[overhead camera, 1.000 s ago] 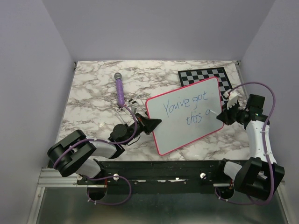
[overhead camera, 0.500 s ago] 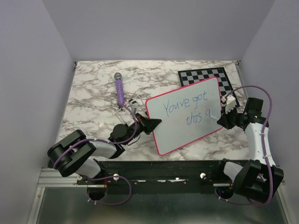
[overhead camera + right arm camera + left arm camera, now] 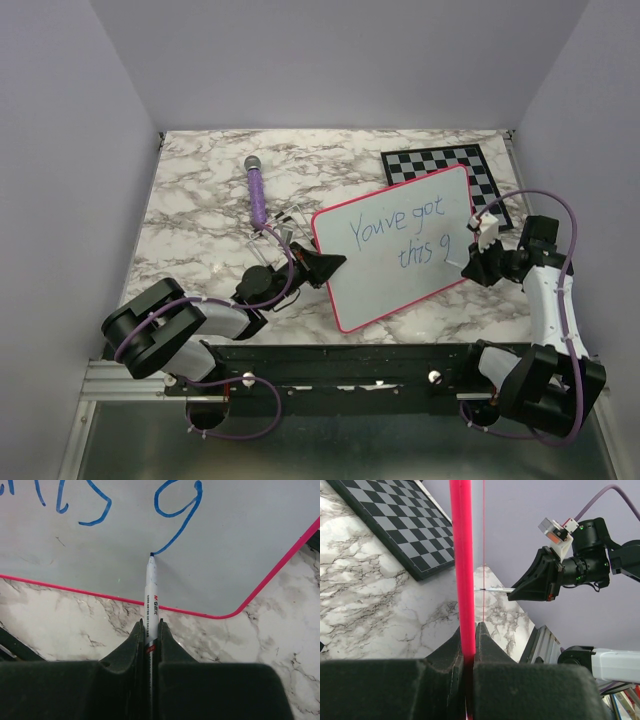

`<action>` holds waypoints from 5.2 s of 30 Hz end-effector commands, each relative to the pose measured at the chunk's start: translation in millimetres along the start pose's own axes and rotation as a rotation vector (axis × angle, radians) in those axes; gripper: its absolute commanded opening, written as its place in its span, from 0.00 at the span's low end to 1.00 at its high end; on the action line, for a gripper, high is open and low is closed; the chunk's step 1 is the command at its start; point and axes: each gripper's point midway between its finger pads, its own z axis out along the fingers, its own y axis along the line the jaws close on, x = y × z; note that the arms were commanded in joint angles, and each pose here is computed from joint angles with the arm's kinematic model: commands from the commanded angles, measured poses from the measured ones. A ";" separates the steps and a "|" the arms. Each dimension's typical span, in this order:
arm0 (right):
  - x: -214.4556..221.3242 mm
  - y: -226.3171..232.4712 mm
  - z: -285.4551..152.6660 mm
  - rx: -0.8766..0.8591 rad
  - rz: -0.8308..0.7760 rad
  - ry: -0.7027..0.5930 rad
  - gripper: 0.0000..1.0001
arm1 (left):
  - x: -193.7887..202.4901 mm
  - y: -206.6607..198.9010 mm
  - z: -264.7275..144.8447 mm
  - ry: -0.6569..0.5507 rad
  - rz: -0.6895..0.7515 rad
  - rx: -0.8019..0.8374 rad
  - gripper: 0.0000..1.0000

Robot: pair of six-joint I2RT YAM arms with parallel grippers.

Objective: Write a sentence on the whiteboard

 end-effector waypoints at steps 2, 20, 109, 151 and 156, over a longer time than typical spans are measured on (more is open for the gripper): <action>-16.5 11.3 -6.5 -0.051 -0.006 -0.047 0.00 | 15.6 2.9 -0.6 0.064 0.076 0.016 0.00; -81.5 -15.8 -38.9 0.094 0.027 -0.270 0.01 | 16.5 3.6 -3.4 0.064 0.077 0.016 0.00; -22.0 -39.5 1.5 0.080 0.104 -0.105 0.00 | 18.5 3.2 -1.3 0.065 0.069 0.029 0.00; -61.9 -66.0 -20.4 0.185 0.084 -0.197 0.01 | 20.4 2.6 -2.1 0.071 0.072 0.038 0.00; -62.7 -68.9 -20.6 0.179 0.095 -0.205 0.01 | 20.6 2.8 -2.2 0.072 0.073 0.037 0.00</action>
